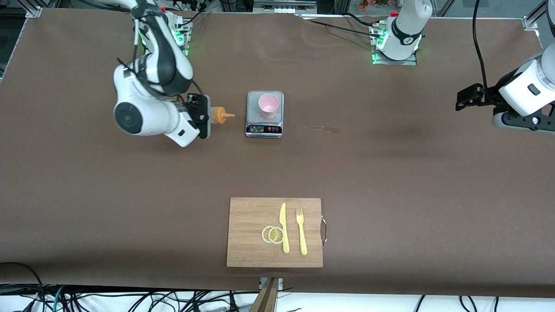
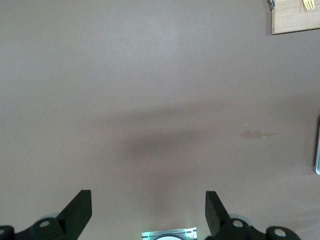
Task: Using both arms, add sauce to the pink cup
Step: 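Lift the sauce bottle with the right gripper toward the pink cup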
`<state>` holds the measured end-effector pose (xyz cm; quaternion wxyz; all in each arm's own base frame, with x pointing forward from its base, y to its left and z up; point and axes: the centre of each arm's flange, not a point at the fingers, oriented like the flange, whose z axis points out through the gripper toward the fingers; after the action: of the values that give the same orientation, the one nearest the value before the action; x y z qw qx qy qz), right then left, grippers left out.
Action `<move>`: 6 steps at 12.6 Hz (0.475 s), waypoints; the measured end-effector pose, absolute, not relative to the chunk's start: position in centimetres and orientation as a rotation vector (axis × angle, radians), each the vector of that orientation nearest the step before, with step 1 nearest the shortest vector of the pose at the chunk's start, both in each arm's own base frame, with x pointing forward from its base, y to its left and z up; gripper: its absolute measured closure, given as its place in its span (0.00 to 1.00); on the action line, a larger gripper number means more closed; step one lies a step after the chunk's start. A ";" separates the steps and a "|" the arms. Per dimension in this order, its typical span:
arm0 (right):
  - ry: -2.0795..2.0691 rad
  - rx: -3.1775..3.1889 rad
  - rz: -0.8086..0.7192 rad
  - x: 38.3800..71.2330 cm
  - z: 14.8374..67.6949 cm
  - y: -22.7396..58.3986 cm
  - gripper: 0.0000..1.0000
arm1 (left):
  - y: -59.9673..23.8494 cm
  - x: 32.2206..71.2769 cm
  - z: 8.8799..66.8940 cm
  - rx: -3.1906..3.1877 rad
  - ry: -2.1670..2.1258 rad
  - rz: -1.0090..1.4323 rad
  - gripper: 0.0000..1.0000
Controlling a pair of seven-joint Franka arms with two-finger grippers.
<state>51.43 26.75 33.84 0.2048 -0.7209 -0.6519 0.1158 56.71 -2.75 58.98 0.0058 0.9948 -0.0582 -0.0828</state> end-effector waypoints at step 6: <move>-1.823 -2.162 0.397 47.1 32.1 32.6 0.69 | -3.0 56.7 58.9 3.114 -0.189 -0.261 0.00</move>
<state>47.10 32.55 32.14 0.1424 -0.7495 -0.6318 0.1375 56.74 -2.99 58.92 0.0056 0.9947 -0.0604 -0.0834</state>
